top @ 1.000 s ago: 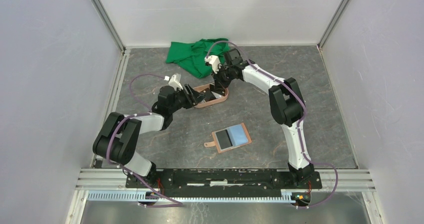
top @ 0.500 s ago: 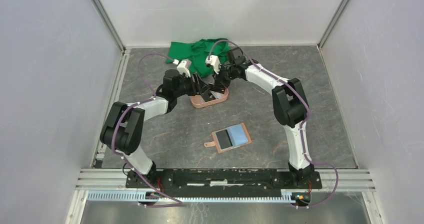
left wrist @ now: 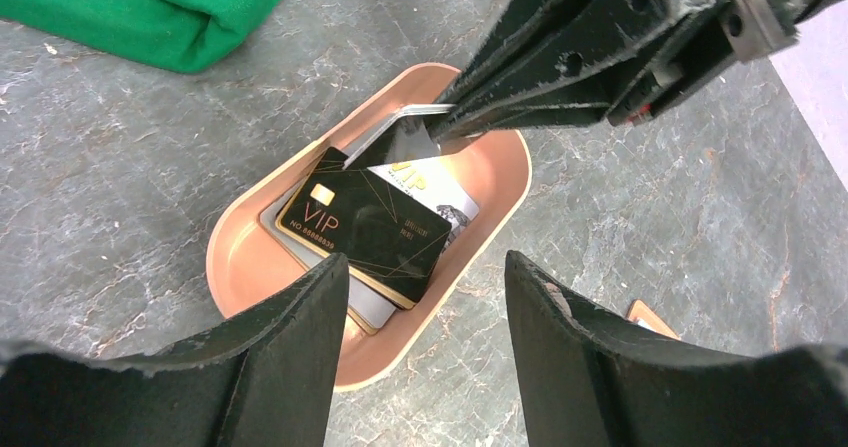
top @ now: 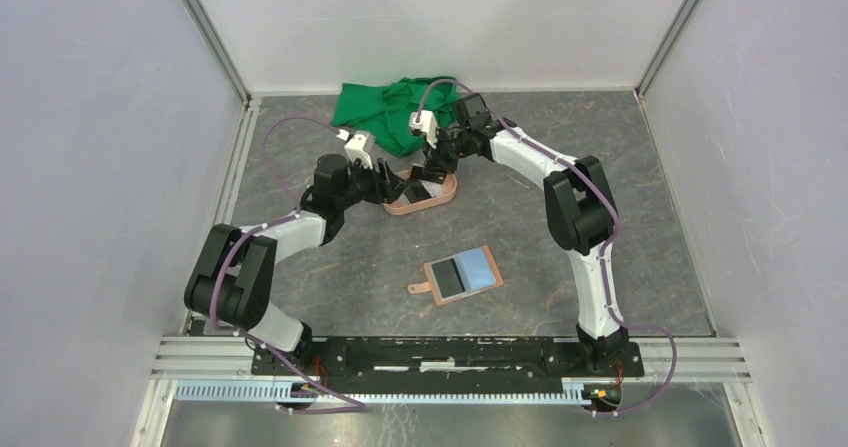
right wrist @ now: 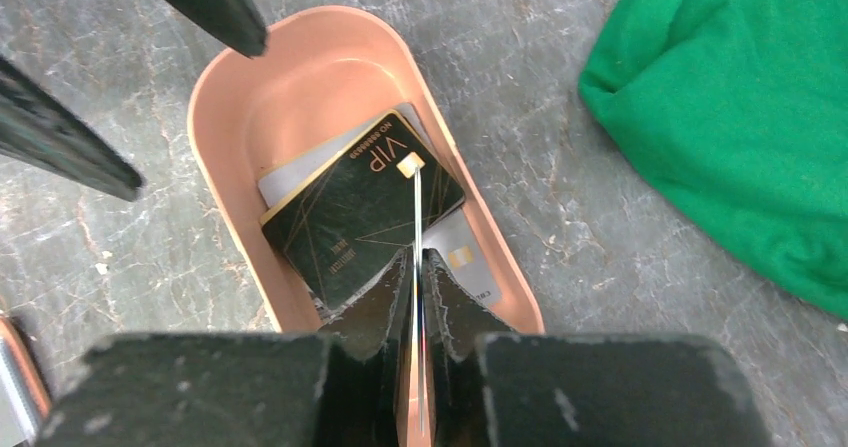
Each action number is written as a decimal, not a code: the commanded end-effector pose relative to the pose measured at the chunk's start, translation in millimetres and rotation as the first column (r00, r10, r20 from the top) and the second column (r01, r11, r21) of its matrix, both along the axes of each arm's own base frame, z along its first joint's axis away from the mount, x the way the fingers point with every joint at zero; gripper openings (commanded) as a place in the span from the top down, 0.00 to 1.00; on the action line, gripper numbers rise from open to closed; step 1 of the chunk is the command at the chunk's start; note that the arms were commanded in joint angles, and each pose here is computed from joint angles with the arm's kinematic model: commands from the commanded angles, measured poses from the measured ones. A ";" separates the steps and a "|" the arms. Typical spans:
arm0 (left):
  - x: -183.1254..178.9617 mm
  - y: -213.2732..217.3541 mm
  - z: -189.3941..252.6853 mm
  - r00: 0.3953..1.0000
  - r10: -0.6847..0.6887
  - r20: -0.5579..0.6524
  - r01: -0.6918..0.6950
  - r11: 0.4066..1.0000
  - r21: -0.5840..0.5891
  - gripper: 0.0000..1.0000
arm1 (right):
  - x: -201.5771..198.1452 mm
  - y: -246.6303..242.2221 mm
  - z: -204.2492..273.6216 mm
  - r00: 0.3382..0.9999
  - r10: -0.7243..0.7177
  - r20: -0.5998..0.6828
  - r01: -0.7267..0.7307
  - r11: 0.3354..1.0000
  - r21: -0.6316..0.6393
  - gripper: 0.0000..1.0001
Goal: Put the credit cards into the card holder
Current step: Pick up the credit card from the storage box.
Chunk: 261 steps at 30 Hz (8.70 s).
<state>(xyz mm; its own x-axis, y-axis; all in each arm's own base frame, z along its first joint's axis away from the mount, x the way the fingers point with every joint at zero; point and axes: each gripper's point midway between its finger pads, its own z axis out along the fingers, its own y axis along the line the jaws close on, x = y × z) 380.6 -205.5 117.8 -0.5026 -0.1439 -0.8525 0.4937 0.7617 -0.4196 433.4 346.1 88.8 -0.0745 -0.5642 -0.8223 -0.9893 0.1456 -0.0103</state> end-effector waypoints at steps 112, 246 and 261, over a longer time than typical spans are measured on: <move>42.0 -52.6 -37.2 0.904 0.014 -0.427 -0.190 0.909 -0.370 0.98 | -5.2 -1.1 12.6 0.967 -0.079 -0.243 0.106 0.990 0.097 0.68; 55.6 -66.9 -57.4 0.844 -0.062 -0.533 -0.192 0.892 -0.408 0.65 | 3.9 -9.6 29.7 0.986 -0.166 -0.009 0.166 0.986 0.026 0.26; 55.2 -71.7 -54.0 0.846 -0.075 -0.527 -0.179 0.893 -0.414 0.64 | 5.3 -8.2 -1.4 0.946 -0.324 -0.015 0.321 0.943 -0.084 0.27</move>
<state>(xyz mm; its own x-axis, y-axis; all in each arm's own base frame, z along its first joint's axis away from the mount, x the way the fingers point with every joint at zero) 431.3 -269.4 51.1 -0.8235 -0.4896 -0.2866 0.0241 0.4745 -0.8799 426.8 334.6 77.3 -0.2687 -0.5884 -0.7626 -0.9228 0.3843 0.0286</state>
